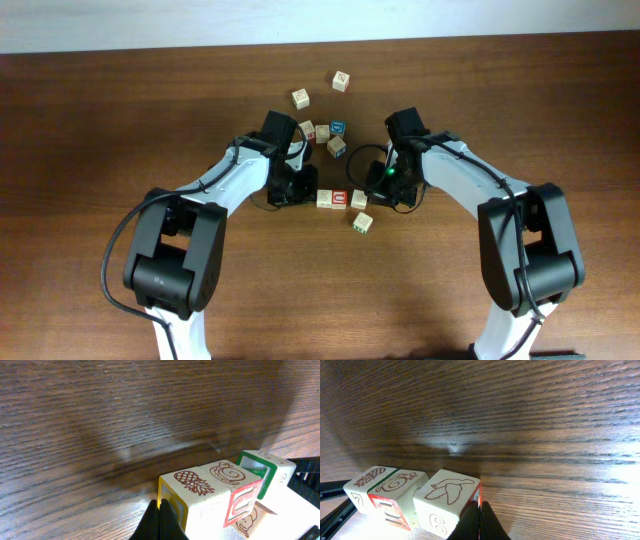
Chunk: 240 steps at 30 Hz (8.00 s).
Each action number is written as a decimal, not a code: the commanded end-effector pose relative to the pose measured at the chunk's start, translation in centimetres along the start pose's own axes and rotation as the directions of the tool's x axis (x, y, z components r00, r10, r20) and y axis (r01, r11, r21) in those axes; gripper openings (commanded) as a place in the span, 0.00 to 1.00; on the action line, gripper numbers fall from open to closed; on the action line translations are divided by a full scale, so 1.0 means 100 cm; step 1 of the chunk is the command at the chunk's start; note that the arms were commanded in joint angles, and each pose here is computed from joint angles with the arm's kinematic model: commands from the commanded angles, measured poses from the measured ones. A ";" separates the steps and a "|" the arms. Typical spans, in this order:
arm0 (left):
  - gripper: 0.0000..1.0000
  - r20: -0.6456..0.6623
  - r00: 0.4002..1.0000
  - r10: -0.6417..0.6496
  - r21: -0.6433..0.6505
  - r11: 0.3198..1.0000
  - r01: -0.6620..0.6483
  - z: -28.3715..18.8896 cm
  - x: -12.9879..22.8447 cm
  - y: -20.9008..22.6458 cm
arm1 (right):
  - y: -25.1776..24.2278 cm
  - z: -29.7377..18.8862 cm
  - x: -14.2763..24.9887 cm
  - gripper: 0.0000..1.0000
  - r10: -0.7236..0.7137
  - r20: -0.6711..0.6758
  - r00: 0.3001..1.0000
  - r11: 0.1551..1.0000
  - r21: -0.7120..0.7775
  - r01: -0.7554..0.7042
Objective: Rotate 4 blocks
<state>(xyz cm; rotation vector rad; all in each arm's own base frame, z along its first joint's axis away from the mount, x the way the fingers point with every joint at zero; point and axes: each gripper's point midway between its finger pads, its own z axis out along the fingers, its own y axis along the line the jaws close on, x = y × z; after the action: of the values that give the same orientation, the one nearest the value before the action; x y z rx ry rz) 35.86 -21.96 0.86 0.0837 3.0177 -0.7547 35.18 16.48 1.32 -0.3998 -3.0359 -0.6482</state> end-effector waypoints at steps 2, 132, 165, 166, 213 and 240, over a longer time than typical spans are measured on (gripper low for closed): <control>0.00 -0.009 1.000 -0.002 -0.006 1.000 0.002 0.002 0.004 0.001 | 0.009 0.006 0.003 0.04 -0.031 -0.005 0.999 0.999 -0.027 0.031; 0.00 -0.009 1.000 -0.009 -0.030 1.000 0.009 0.002 0.005 0.005 | 0.008 -0.010 0.026 0.04 -0.001 0.098 0.995 0.991 0.134 -0.013; 0.00 -0.010 1.000 -0.009 -0.030 1.000 0.009 0.002 0.006 0.005 | -0.028 -0.016 0.000 0.04 0.177 0.206 0.962 0.963 0.165 -0.212; 0.00 -0.010 1.000 -0.009 -0.030 1.000 0.009 0.002 0.006 0.005 | -0.027 -0.016 -0.001 0.04 0.176 0.209 0.962 0.964 0.162 -0.212; 0.00 -0.013 1.000 -0.011 -0.032 0.999 0.010 0.002 0.006 0.005 | 0.054 0.009 -0.016 0.05 -0.215 0.119 0.969 0.975 -0.038 0.220; 0.00 -0.019 0.999 0.029 -0.029 0.999 -0.029 0.002 0.008 0.005 | -0.001 -0.095 -0.029 0.04 -0.028 0.146 0.989 0.998 -0.060 0.037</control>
<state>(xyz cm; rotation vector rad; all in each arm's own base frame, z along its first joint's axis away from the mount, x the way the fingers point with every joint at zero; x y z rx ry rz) 35.69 -21.43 0.51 0.0822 3.0328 -0.7010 38.67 11.85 10.64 -0.4666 -3.2104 -0.7599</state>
